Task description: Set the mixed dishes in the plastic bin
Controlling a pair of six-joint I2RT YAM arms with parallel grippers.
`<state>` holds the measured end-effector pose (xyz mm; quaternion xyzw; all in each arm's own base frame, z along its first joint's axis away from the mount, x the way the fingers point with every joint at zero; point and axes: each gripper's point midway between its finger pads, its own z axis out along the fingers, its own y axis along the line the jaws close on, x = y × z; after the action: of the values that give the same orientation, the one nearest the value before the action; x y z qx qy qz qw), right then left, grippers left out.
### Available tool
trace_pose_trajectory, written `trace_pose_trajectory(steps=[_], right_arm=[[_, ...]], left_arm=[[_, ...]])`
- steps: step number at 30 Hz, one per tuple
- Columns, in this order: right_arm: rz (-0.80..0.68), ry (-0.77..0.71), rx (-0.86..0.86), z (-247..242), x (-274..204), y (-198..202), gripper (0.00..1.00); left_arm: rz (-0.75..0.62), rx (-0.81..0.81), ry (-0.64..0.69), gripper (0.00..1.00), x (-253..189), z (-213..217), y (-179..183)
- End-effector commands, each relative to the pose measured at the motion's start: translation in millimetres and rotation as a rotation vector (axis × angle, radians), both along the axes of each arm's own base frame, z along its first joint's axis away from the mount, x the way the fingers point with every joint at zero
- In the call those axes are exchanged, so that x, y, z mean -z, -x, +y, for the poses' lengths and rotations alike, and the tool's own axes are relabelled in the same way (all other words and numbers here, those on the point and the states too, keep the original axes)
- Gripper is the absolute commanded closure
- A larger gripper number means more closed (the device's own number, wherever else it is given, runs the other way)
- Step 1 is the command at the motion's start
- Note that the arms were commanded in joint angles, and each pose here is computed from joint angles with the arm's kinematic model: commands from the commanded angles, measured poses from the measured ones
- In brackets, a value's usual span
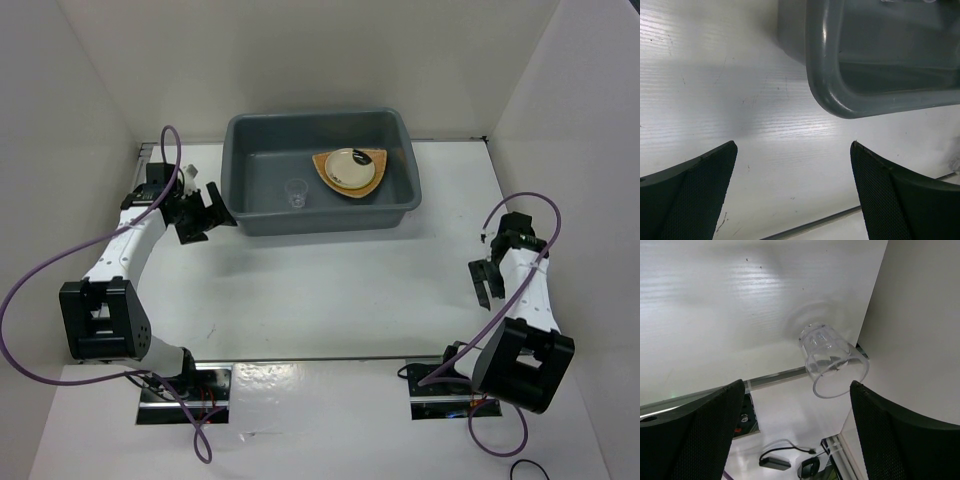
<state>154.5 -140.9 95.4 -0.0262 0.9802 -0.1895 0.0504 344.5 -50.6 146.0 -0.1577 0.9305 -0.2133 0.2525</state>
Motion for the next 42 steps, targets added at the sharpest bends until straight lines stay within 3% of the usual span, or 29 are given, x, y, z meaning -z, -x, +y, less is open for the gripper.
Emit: trace_pose_trajectory(steps=[1,12,26,38,42], right_arm=[[-0.027,0.031,0.028,-3,-20,3,0.1],[0.05,0.13,0.024,-14,-13,27,0.07],[0.087,0.133,0.004,-15,7,36,0.06],[0.152,0.039,-0.124,-15,27,32,0.04],[0.18,0.012,-0.102,-25,42,37,0.09]], left_arm=[[-0.046,0.038,0.003,0.0,-6,-2,-3],[-0.049,0.036,-0.002,0.0,-6,2,-1],[-0.047,0.023,-0.012,0.0,-4,11,7],[-0.042,0.026,-0.009,0.0,-1,13,9],[-0.042,0.026,-0.009,0.0,-1,13,9]])
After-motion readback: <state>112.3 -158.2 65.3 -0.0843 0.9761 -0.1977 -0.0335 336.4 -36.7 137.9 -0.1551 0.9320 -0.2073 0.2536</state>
